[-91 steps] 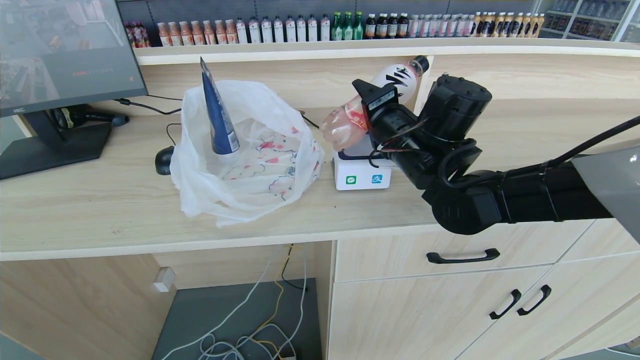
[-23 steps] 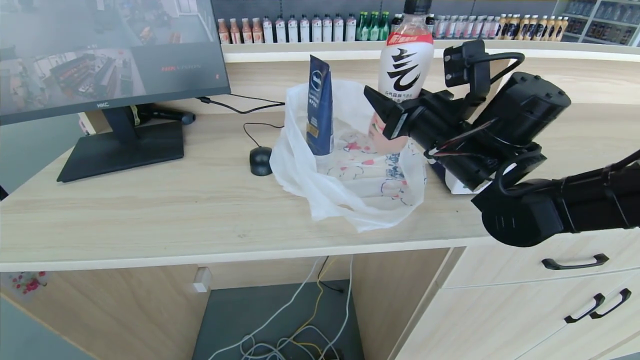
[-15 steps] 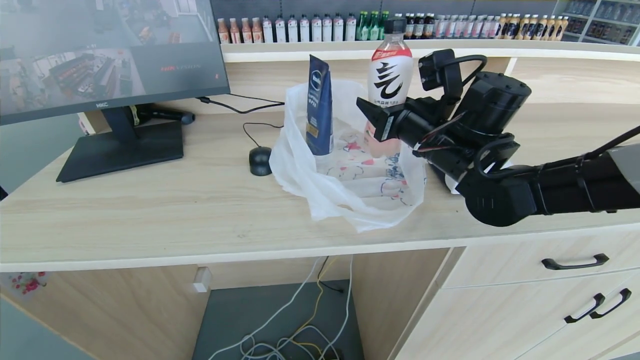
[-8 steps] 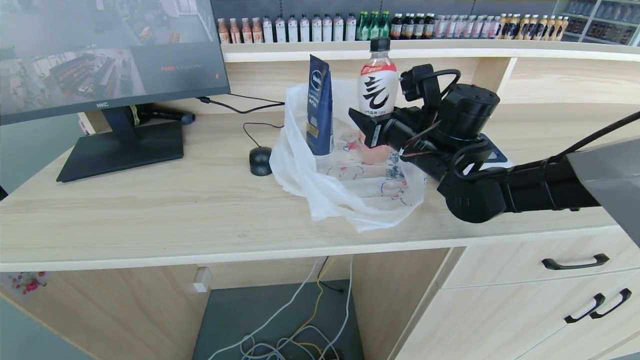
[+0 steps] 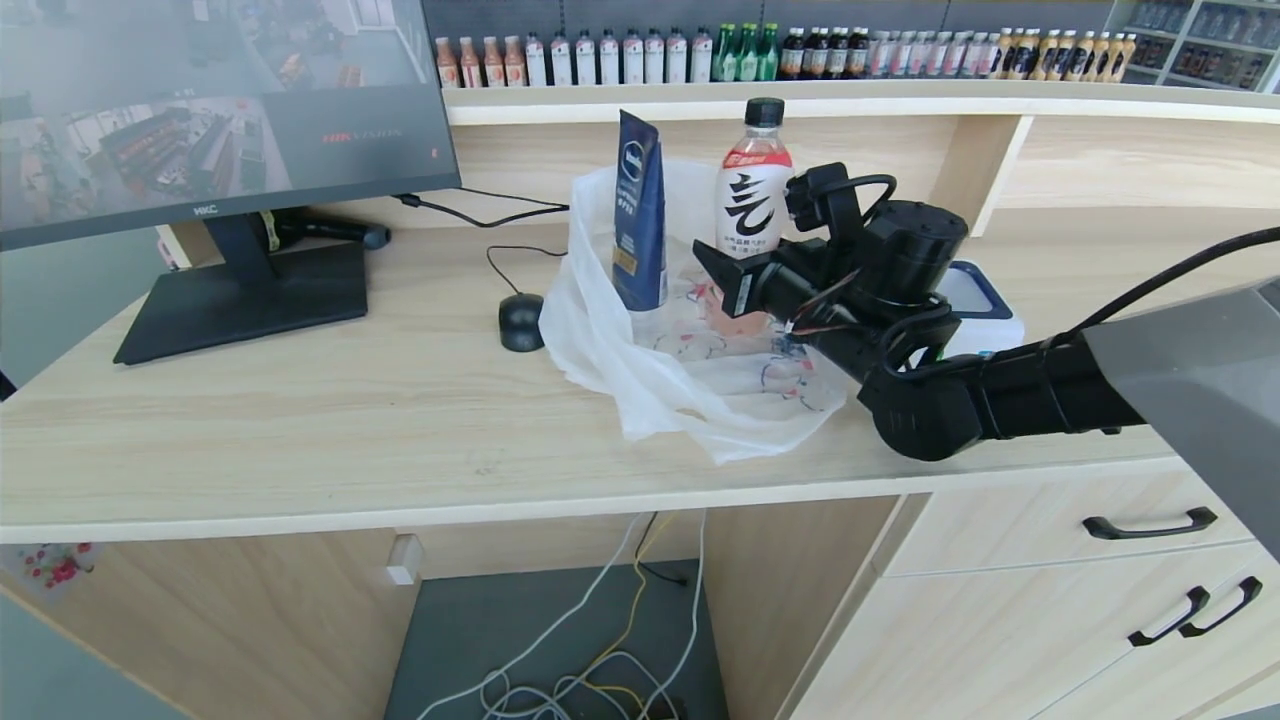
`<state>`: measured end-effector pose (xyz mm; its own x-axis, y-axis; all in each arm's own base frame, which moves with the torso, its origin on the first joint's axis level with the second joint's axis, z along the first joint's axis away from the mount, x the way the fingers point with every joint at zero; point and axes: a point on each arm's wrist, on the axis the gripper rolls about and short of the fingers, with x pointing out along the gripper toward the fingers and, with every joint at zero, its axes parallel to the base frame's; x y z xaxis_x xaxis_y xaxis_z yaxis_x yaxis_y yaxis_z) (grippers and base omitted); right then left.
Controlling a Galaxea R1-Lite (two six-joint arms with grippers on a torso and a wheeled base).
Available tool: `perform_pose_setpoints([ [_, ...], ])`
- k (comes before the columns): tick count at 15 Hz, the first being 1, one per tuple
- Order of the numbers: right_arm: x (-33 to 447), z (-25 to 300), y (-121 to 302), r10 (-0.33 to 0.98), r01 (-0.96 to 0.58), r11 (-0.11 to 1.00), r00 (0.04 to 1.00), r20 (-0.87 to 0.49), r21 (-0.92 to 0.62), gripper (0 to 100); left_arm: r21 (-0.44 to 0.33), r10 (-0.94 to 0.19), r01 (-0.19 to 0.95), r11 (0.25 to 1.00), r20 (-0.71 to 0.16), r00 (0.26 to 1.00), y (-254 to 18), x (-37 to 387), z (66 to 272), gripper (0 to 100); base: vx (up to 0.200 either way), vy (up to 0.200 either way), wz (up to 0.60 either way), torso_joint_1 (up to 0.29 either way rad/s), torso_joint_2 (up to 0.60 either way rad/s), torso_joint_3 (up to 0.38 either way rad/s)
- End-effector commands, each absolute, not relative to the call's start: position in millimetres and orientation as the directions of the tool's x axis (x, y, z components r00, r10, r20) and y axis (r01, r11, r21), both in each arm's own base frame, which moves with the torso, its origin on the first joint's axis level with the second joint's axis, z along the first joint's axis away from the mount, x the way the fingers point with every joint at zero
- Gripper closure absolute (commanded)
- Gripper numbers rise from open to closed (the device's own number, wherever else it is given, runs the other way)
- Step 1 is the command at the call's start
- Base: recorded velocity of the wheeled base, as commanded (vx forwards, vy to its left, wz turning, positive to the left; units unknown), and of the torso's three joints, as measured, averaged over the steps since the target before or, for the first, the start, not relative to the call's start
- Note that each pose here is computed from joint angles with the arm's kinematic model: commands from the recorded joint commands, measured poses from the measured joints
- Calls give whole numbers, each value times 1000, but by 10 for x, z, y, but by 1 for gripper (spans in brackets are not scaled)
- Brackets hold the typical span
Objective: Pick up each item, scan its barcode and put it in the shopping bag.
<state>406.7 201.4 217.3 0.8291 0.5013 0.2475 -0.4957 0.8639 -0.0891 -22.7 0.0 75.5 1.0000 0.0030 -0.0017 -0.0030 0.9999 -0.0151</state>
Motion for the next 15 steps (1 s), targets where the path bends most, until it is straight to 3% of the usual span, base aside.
perform_pose_setpoints([
  [1, 4093, 2129, 2004, 499, -493, 866, 834, 236, -89, 100, -15, 3, -3, 1000, -2, 1000, 0, -227, 755, 0, 0, 0, 0, 0, 0, 0],
  [14, 4065, 2029, 1998, 503, -498, 863, 834, 227, -83, 100, -15, 3, -3, 1000, -2, 1000, 0, -227, 755, 0, 0, 0, 0, 0, 0, 0],
  [15, 4065, 2029, 1998, 503, -498, 863, 834, 227, -83, 0, -15, 3, -3, 1000, -2, 1000, 0, -227, 755, 0, 0, 0, 0, 0, 0, 0],
])
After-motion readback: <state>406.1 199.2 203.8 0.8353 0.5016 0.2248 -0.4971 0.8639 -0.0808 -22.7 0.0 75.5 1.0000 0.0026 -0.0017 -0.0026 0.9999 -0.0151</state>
